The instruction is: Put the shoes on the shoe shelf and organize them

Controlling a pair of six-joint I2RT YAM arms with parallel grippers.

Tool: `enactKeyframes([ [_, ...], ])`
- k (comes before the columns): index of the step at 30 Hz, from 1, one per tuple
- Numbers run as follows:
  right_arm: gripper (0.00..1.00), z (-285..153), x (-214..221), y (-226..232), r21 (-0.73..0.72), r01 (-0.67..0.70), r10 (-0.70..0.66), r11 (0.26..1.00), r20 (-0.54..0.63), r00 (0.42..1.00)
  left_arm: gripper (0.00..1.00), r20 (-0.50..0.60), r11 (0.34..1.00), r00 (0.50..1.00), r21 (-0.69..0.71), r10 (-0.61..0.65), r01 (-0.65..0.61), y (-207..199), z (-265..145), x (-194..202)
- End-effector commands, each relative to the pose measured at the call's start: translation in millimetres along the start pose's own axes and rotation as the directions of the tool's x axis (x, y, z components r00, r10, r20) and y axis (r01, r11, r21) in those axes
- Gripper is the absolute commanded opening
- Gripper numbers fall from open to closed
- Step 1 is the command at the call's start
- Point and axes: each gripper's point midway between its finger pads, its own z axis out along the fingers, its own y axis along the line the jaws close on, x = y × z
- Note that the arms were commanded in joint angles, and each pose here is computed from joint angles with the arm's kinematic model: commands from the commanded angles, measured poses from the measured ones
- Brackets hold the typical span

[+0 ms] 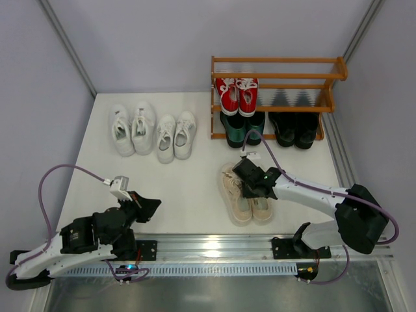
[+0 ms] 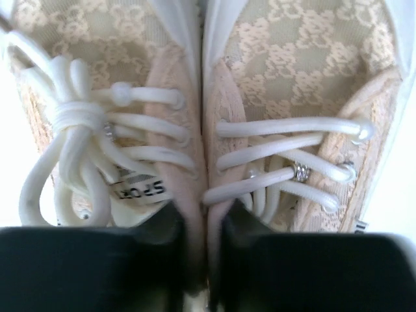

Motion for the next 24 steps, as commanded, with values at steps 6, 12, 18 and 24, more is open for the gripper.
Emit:
enactKeyframes([
  [6, 0.04, 9, 1, 8, -0.06, -0.035, 0.037, 0.998, 0.019, 0.999, 0.0, 0.027, 0.999, 0.999, 0.009, -0.037, 0.036, -4, -5, -11],
  [12, 0.04, -42, -39, -9, -0.043, -0.023, 0.03, 0.999, 0.17, 0.985, 0.0, 0.028, 0.999, 0.999, 0.013, -0.039, 0.039, -5, -6, -13],
  [18, 0.04, -94, -77, -44, 0.009, -0.015, 0.012, 1.0, 0.277, 0.961, 0.0, 0.034, 0.999, 0.999, 0.019, -0.039, 0.038, -8, -9, -17],
  [24, 0.04, -134, -111, -93, 0.118, -0.052, 0.007, 0.992, 0.356, 0.935, 0.0, 0.039, 0.999, 0.999, 0.026, -0.034, 0.033, -11, -11, -21],
])
